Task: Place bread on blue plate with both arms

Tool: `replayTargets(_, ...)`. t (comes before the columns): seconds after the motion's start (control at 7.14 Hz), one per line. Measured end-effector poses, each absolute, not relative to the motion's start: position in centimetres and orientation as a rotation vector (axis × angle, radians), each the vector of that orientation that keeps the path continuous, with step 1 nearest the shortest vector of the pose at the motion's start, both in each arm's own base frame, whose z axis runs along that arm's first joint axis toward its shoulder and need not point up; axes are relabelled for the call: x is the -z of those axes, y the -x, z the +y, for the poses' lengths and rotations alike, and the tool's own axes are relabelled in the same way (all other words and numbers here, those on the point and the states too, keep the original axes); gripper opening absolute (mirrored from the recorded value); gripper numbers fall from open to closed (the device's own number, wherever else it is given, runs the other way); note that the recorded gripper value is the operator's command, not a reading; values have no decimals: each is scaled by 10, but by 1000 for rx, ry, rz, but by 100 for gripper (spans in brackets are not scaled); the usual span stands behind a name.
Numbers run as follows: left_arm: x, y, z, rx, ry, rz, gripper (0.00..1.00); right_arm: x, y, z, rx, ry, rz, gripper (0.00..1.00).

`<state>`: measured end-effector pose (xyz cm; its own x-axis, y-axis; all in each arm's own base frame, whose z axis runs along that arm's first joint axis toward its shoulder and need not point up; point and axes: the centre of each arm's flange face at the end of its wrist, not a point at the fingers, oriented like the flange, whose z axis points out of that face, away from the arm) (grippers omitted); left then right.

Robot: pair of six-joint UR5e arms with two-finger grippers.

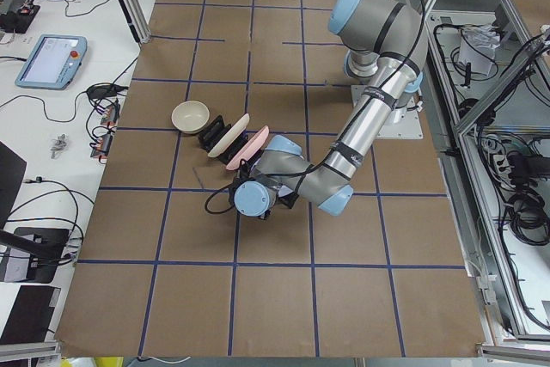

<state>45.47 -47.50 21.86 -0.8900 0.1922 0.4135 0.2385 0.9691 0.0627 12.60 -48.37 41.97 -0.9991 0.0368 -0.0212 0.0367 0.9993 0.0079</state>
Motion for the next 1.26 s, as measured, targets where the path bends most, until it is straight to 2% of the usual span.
replayTargets(0.28,-218,-455,-474,162,308,-2700,29,-420,-126,-484,-10,-58,3120,100)
replayTargets(0.84,-231,-458,-475,177,292,-2727,8,-419,-126,-484,-12,-57,3120,100)
replayTargets(1.26,-236,-459,-475,188,287,-2741,2,-419,-126,-484,-12,-57,3120,100)
